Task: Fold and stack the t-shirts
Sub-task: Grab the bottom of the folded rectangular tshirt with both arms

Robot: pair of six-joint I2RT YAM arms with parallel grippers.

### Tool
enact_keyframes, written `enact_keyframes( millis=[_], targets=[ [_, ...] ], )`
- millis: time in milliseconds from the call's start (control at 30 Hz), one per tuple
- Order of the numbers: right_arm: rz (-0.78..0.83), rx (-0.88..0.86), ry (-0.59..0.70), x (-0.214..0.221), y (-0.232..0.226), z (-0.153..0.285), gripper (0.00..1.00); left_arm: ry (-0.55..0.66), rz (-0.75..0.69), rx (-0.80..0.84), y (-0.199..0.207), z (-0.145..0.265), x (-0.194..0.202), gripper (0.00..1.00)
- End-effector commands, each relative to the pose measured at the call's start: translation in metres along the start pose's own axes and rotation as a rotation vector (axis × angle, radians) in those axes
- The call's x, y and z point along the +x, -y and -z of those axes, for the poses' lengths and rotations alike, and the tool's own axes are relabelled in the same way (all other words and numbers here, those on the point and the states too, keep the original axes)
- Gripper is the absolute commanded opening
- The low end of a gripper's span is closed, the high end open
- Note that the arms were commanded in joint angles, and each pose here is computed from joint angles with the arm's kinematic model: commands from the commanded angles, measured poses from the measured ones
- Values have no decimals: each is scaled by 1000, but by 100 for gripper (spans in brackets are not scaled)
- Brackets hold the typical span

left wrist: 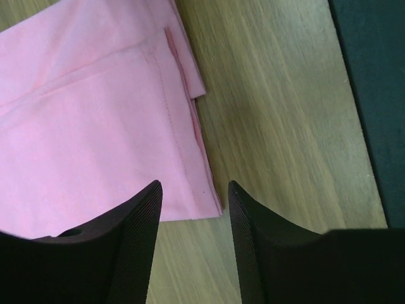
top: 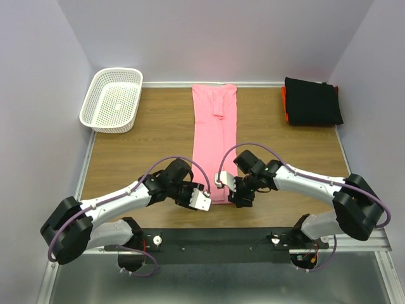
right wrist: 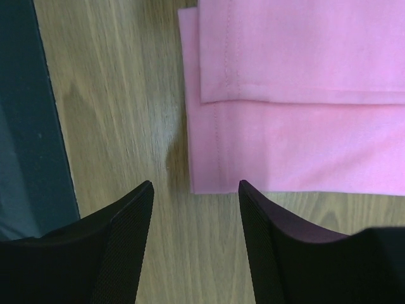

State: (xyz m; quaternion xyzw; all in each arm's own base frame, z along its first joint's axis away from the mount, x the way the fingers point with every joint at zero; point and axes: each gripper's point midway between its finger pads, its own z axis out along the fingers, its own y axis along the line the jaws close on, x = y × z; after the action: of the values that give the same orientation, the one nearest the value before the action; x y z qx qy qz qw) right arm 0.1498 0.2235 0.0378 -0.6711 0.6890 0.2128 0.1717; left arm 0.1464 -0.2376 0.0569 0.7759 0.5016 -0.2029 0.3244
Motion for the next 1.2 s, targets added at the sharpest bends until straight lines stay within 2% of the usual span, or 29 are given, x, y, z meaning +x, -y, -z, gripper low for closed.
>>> enact_keyframes(
  millis=[0,167,533,733,900,1033,1167],
  targets=[
    [52,62,-29,8,11,-11,62,-63,-26,-19,-7,-5,12,47],
    [58,86,-46,14,15,-20,59,-136,-12,-8,-7,-10,27,40],
    [56,89,-64,23,9,-24,48,-186,-29,25,-1,-18,35,45],
    [40,95,-41,9,8,-9,59,-185,-56,62,5,-17,33,48],
    [64,95,-22,-5,11,1,69,-190,-39,126,16,-19,34,44],
    [72,79,-2,-14,12,0,70,-207,-11,143,16,-23,37,37],
    [81,67,10,-16,12,-6,68,-204,-10,157,17,-25,37,35]
  ],
)
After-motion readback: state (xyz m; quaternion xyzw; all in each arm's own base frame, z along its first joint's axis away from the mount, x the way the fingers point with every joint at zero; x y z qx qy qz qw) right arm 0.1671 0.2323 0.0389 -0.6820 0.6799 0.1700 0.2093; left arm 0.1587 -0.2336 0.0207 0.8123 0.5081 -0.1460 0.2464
